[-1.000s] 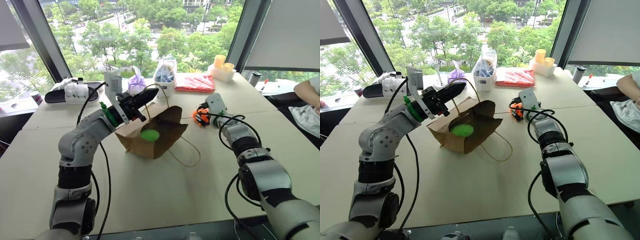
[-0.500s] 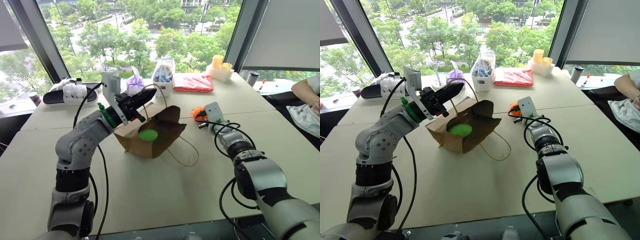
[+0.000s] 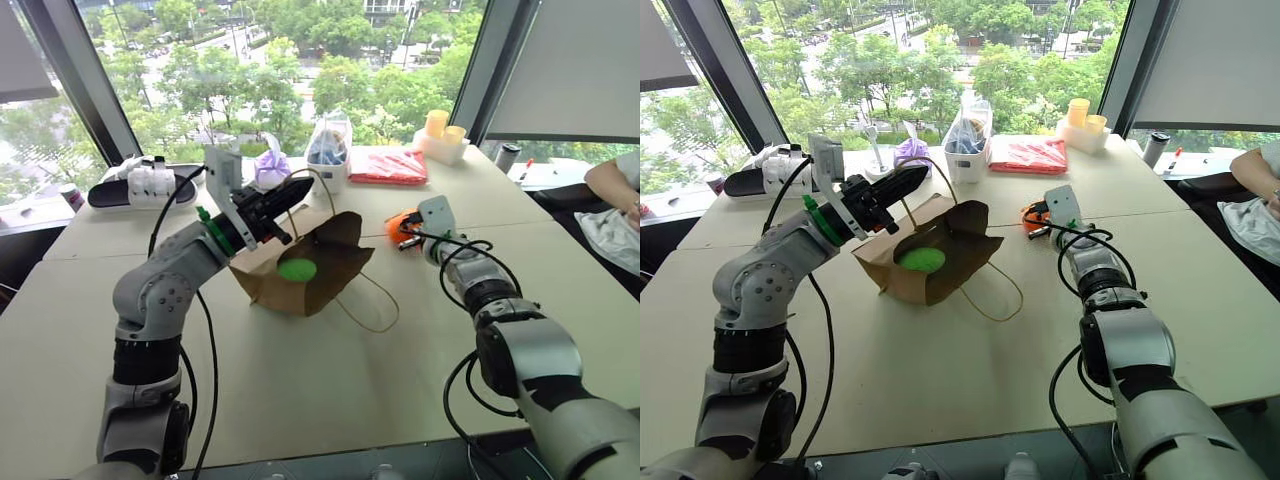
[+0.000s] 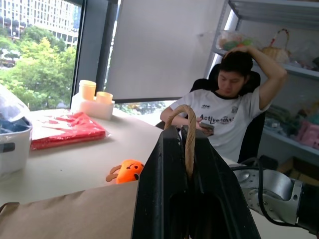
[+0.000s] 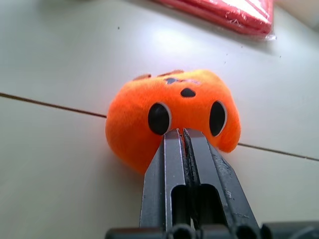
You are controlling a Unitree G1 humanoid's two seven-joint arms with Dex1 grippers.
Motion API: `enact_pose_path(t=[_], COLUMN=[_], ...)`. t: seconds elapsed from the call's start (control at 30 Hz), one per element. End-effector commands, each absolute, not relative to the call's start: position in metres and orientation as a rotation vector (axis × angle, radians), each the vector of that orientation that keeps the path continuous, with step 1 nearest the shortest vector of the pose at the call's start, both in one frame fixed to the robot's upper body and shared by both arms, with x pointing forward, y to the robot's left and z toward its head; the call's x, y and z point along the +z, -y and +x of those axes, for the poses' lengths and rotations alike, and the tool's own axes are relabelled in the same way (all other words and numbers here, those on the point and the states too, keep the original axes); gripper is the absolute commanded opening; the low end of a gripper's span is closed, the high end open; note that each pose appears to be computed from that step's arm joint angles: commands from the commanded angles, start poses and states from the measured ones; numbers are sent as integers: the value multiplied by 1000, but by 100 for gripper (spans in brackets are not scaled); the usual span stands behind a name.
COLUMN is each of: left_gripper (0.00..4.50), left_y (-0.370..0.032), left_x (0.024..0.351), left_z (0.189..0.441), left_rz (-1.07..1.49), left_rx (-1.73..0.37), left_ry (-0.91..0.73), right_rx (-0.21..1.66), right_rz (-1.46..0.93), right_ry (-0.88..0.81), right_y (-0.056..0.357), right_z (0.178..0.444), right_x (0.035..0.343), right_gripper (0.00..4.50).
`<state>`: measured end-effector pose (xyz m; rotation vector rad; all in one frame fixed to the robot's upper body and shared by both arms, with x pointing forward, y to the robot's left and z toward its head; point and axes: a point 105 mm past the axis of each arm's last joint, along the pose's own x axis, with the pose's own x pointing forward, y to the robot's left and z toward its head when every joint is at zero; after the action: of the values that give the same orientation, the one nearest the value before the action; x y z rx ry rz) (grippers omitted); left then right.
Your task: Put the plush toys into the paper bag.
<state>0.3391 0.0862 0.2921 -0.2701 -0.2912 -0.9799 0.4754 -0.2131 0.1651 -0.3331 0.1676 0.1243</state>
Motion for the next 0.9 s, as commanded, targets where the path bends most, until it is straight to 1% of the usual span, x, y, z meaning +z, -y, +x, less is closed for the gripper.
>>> enact_pose_path(t=[0.03, 0.13, 0.23, 0.57, 0.9], left_gripper=[0, 0, 0, 0, 0], left_y=[-83, -81, -80, -85, -86], left_x=[301, 300, 301, 301, 301], left_z=[334, 334, 334, 331, 328], left_rz=[-265, -266, -263, -252, -251], left_rx=[-1010, -1018, -1021, -995, -980], left_ry=[336, 334, 336, 345, 347], right_rx=[151, 148, 163, 193, 117], right_rz=[-316, -326, -319, -394, -395], right_ry=[-117, -132, -129, -127, -157], right_y=[211, 208, 194, 168, 176], right_z=[475, 476, 479, 482, 482], right_x=[175, 171, 171, 165, 156], right_gripper=[141, 292, 446, 446, 446])
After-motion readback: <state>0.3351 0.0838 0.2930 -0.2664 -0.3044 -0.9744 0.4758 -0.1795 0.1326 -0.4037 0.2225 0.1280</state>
